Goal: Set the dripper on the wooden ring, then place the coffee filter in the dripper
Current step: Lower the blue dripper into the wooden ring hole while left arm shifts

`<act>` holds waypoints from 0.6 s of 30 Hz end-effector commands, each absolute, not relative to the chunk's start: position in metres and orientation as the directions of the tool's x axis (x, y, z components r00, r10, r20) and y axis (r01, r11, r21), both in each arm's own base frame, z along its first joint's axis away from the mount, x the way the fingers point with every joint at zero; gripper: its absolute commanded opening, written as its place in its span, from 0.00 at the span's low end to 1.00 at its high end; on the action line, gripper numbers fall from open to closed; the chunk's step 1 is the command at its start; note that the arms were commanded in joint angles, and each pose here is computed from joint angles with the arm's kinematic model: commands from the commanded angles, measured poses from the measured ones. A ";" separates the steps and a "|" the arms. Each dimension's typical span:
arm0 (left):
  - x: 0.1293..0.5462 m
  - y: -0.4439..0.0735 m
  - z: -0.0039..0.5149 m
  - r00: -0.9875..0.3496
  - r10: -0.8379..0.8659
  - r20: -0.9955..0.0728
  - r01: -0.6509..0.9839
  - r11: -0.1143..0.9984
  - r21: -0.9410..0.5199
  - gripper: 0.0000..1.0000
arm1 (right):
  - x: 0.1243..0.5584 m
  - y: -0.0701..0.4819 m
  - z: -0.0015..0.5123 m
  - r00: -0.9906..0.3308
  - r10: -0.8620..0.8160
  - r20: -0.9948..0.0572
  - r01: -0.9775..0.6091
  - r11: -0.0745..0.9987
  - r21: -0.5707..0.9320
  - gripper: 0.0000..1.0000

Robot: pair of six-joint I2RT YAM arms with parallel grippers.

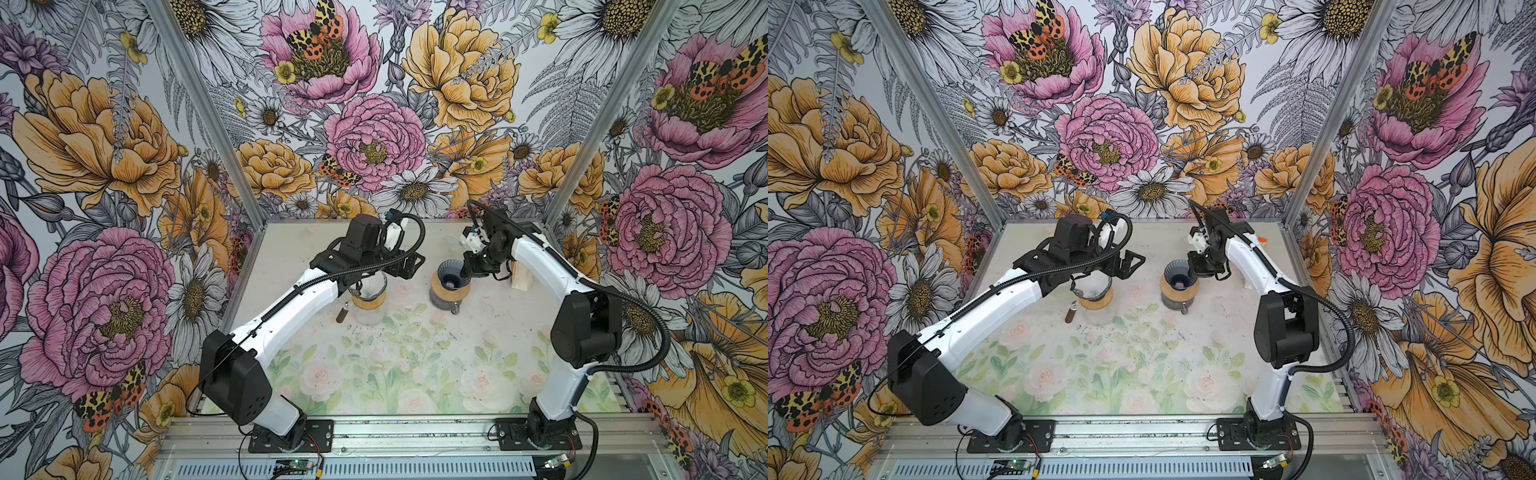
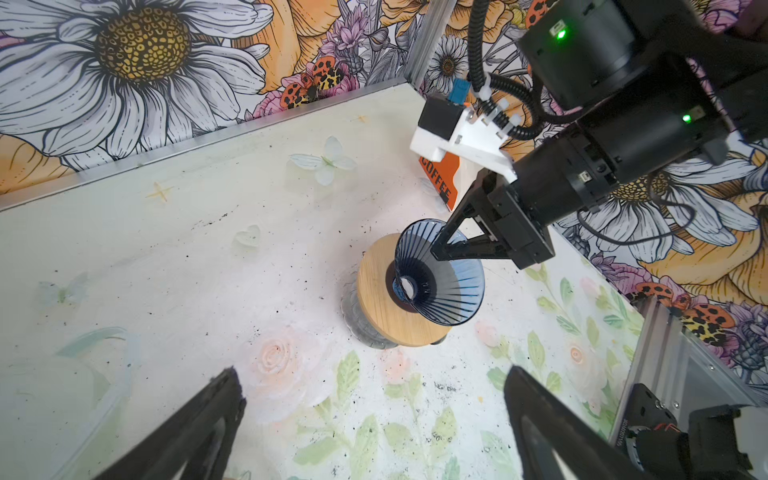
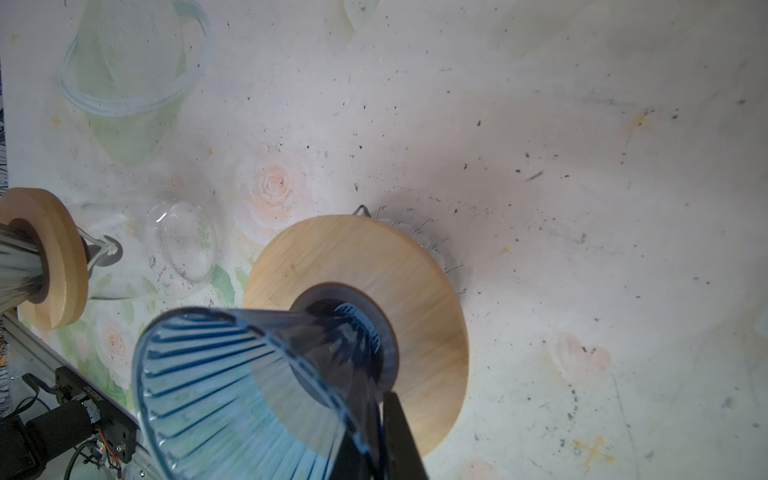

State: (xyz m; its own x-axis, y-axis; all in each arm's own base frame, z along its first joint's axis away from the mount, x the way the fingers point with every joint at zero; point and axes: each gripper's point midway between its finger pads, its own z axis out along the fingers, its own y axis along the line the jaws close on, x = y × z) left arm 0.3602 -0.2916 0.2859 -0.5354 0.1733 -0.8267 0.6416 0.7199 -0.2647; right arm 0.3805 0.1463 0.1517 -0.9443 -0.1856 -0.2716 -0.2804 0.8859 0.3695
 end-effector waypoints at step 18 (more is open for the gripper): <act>0.346 -0.304 0.293 -0.551 0.165 -0.818 0.645 0.706 -0.292 0.99 | 0.356 0.163 0.171 -0.931 -0.221 -0.289 -0.320 0.875 0.362 0.17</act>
State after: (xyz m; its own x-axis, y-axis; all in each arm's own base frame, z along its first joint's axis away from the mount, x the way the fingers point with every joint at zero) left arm 0.3488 -0.3035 0.2840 -0.5474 0.1832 -0.8166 0.6540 0.7025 -0.2808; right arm 0.3503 0.1625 0.1468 -0.9486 -0.2401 -0.2061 -0.3036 0.8739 0.3795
